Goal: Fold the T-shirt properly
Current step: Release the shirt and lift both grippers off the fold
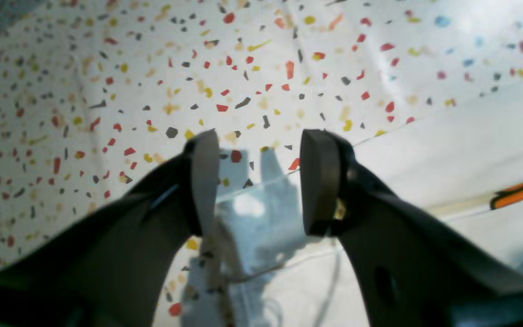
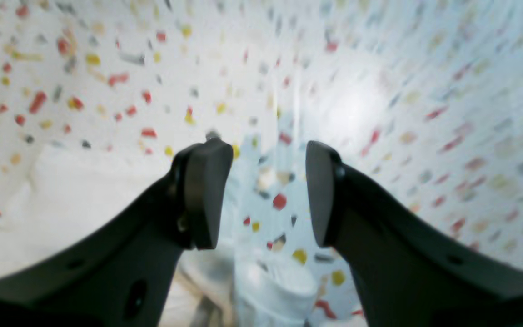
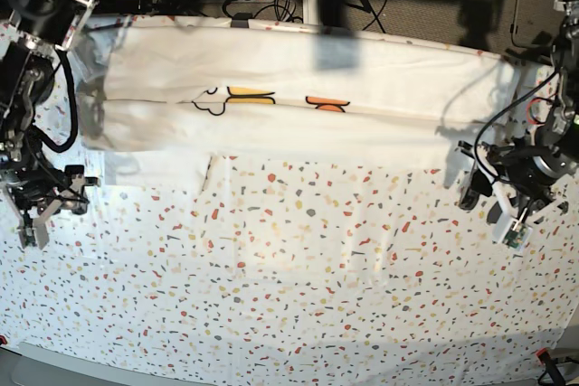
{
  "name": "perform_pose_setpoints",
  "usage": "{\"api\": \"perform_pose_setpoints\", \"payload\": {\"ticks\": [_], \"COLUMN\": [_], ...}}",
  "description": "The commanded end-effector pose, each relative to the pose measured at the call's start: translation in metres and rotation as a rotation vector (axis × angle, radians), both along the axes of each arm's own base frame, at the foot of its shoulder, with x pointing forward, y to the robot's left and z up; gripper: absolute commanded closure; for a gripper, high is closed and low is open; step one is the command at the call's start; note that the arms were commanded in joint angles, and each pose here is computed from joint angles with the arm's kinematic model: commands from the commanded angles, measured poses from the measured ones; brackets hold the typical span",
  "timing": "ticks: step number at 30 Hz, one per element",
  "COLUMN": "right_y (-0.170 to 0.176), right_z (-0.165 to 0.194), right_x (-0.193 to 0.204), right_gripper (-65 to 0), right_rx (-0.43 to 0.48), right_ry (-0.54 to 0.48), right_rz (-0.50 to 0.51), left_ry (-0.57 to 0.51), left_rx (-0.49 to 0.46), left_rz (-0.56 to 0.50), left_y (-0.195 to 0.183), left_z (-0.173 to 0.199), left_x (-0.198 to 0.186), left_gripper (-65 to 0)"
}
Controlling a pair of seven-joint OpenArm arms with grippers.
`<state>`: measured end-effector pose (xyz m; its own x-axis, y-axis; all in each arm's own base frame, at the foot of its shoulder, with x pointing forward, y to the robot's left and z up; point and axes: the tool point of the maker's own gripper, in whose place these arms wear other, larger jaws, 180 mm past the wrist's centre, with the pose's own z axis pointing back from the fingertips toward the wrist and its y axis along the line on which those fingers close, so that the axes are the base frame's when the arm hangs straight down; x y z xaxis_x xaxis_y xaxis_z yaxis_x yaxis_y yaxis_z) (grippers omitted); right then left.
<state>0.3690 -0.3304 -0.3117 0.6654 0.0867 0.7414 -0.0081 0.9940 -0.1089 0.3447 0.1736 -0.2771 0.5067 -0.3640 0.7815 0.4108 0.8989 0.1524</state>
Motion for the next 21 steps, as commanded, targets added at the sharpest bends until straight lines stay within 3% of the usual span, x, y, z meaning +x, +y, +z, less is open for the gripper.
{"api": "perform_pose_setpoints", "payload": {"ticks": [1,4,7,14,21], "right_y": [-0.009,-0.011,-0.013,-0.011,0.0], "right_z": [0.013,-0.018,-0.032,-0.06,-0.061], "right_x": [0.012,0.013,0.018,0.009,0.01], "right_gripper": [-29.5,-29.5,-29.5,-29.5,-29.4], "right_rx": [0.017,0.128,0.176,0.219,0.256], "right_ry": [-0.033,0.068,0.068,0.138,0.126], "right_rz": [-0.013,-0.04,-0.06,-0.069,-0.018], "left_ry": [-0.053,-0.05,-0.046,-0.038,-0.038], "left_rx": [-0.006,-0.023,-0.021,-0.017,-0.017], "left_rz": [-0.002,-0.003,-0.002,0.0,0.0], "left_y": [-0.001,-0.005,-0.005,-0.004,-0.004], "left_z": [0.016,0.014,0.013,0.012,0.012], "left_x": [0.007,0.006,0.006,0.005,0.005], "left_gripper": [-28.1,-28.1,-28.1,-28.1,-28.1]}}
